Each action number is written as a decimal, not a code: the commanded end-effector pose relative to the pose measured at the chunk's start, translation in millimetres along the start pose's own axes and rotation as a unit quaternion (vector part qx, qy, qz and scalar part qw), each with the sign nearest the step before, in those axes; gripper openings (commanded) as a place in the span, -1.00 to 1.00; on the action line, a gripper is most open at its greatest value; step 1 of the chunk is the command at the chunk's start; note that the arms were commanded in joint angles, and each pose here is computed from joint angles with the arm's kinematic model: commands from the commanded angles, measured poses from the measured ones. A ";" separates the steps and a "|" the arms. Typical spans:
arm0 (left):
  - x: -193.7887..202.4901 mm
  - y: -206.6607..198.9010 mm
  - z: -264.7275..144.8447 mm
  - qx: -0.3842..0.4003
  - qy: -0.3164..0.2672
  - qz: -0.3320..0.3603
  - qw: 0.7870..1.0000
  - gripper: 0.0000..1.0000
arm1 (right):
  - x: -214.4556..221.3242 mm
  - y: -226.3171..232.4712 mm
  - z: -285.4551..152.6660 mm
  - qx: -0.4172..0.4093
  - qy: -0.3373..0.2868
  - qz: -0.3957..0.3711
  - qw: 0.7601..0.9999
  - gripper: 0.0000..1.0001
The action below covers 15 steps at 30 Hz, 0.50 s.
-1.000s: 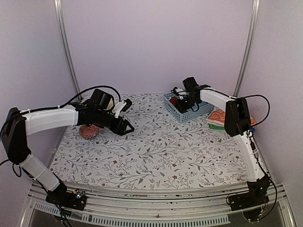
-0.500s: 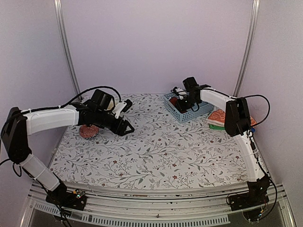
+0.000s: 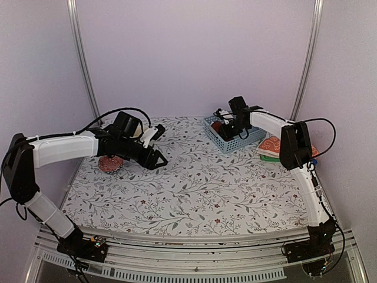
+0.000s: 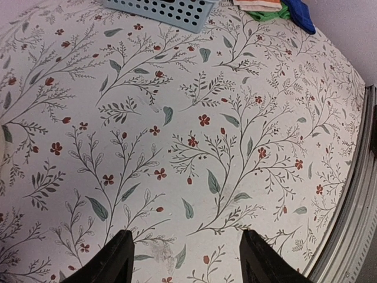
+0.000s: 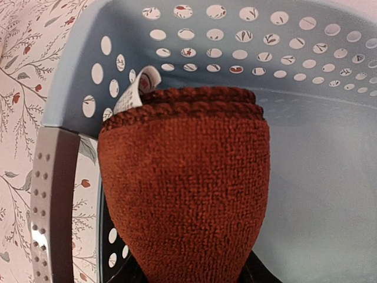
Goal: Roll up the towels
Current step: Place the towel in the storage box.
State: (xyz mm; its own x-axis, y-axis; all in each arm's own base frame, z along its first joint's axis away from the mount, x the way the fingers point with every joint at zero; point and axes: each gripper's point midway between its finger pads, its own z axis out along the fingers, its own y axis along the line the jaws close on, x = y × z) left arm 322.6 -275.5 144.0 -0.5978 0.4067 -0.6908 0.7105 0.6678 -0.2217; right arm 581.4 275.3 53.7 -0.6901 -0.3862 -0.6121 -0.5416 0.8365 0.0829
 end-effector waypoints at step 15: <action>-1.5 3.3 2.5 0.004 0.002 -0.001 1.000 0.26 | -20.8 5.1 -28.2 -0.012 -0.026 -0.023 0.999 0.23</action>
State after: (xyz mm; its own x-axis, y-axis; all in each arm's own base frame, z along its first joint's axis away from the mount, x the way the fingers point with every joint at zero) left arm 322.4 -275.9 141.4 -0.6017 0.4092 -0.6859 0.7104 0.6668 -0.2254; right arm 580.2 277.7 48.5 -0.6803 -0.4039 -0.6116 -0.5666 0.8191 0.0894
